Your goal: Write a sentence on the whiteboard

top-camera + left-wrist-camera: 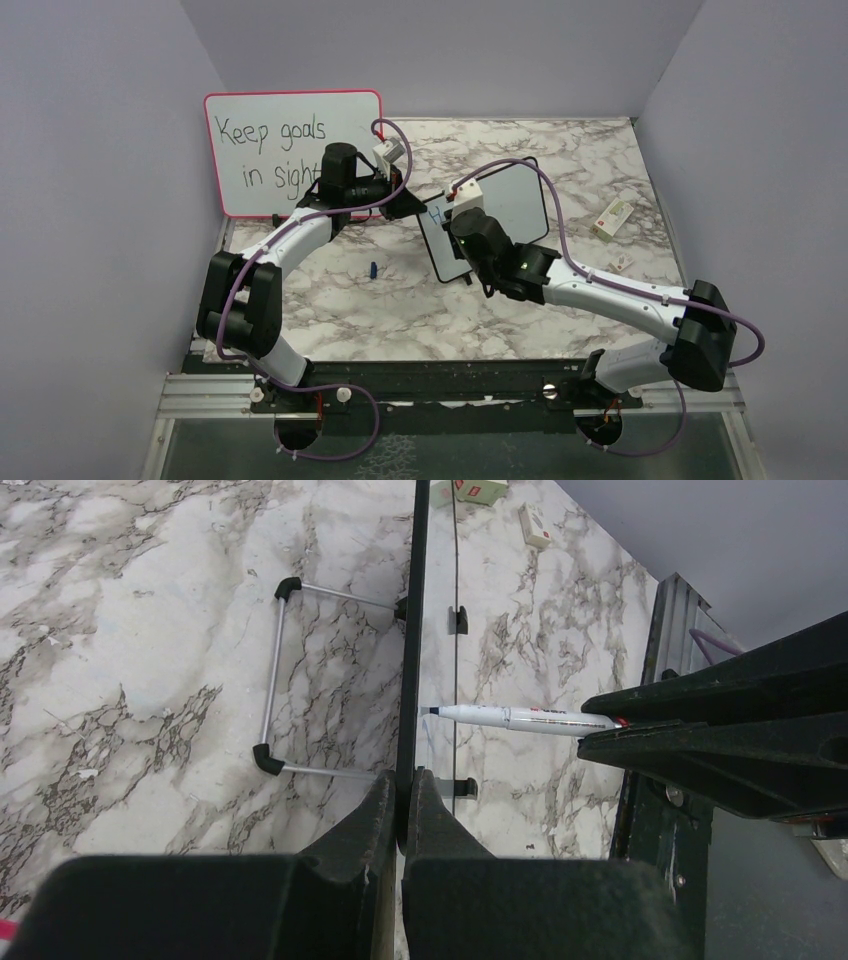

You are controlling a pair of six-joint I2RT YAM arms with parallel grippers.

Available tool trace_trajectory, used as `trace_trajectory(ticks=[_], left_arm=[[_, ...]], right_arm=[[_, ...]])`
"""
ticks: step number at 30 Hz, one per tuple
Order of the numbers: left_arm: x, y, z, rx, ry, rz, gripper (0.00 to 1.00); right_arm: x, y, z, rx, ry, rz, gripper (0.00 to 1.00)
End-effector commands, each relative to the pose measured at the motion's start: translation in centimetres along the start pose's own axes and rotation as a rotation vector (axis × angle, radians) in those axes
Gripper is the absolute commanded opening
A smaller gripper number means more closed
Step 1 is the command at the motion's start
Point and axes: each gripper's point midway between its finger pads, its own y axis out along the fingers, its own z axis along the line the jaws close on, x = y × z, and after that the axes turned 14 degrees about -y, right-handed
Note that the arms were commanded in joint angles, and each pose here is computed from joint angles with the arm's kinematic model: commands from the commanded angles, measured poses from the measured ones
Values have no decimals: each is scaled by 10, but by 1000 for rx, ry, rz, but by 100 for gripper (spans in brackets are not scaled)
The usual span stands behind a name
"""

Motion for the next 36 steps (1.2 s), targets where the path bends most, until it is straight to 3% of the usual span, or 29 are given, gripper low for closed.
trace_trajectory(ticks=[1,20,36], left_arm=[[-7,-3,0,-9,11,30,0],[-6,-3,0,-5,14,26,0],[-7,-3,1,-4,10,30,0]], right_arm=[[7,6,-1,-11,21,-22,1],[-7,-1,7,57,-2,9,1],[-26,-4,-2,14,-35,71,1]])
